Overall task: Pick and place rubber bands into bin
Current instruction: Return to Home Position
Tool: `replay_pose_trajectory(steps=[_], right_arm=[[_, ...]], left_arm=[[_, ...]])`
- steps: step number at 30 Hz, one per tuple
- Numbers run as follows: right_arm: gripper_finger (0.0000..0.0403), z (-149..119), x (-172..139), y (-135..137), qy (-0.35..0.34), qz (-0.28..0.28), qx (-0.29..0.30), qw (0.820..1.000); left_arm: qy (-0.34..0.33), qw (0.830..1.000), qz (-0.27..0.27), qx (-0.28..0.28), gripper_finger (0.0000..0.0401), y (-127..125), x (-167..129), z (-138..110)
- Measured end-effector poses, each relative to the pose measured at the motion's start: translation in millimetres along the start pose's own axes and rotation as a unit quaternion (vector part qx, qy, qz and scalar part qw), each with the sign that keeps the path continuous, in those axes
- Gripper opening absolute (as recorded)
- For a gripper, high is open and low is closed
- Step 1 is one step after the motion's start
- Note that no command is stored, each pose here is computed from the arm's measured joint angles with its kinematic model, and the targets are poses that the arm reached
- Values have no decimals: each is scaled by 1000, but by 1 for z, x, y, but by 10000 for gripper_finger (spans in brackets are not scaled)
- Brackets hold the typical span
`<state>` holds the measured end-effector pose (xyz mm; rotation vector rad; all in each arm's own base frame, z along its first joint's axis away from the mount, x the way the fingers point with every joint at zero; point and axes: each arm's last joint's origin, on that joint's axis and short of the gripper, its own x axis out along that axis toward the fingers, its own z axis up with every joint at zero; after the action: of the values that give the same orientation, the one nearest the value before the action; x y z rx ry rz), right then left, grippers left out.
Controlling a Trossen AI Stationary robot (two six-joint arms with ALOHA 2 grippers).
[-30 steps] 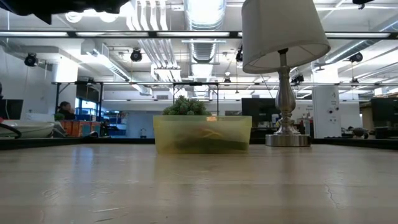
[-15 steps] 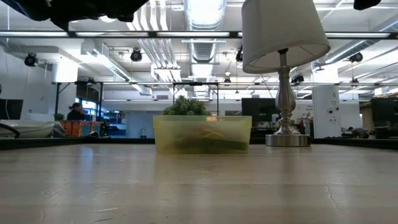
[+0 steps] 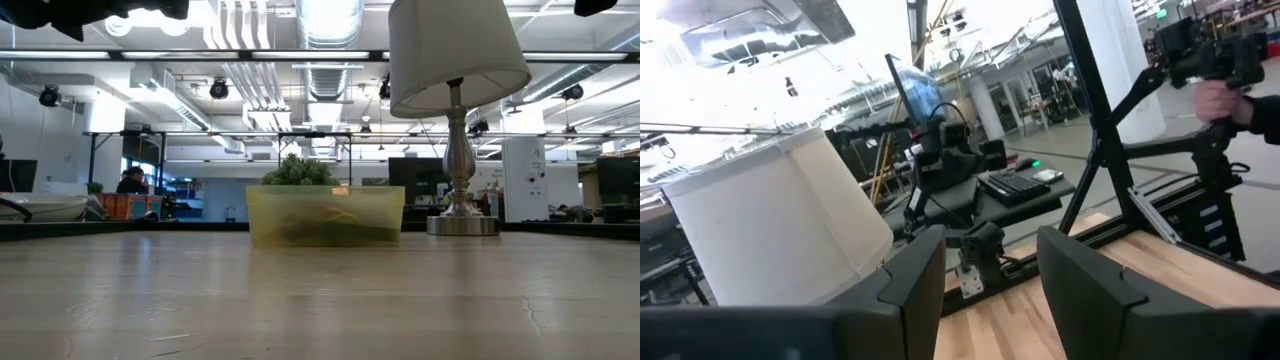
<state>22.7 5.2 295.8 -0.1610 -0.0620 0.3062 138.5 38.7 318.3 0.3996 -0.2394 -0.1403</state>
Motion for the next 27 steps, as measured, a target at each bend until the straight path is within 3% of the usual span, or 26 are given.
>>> replay_pose_trajectory(steps=[9,17,21,27], right_arm=[[56,-6,49,17,86,8,-6,996],[56,-12,113,22,134,-60,-29,989],[54,-8,141,-8,168,-61,-1,984],[49,-11,152,-79,153,77,51,984]], left_arm=[[5,1000,2,-2,144,-5,-4,-8],[11,1000,0,-7,144,-6,-4,-12],[12,1000,0,-8,144,-6,-4,-12],[33,999,-6,-34,144,-8,-5,-17]])
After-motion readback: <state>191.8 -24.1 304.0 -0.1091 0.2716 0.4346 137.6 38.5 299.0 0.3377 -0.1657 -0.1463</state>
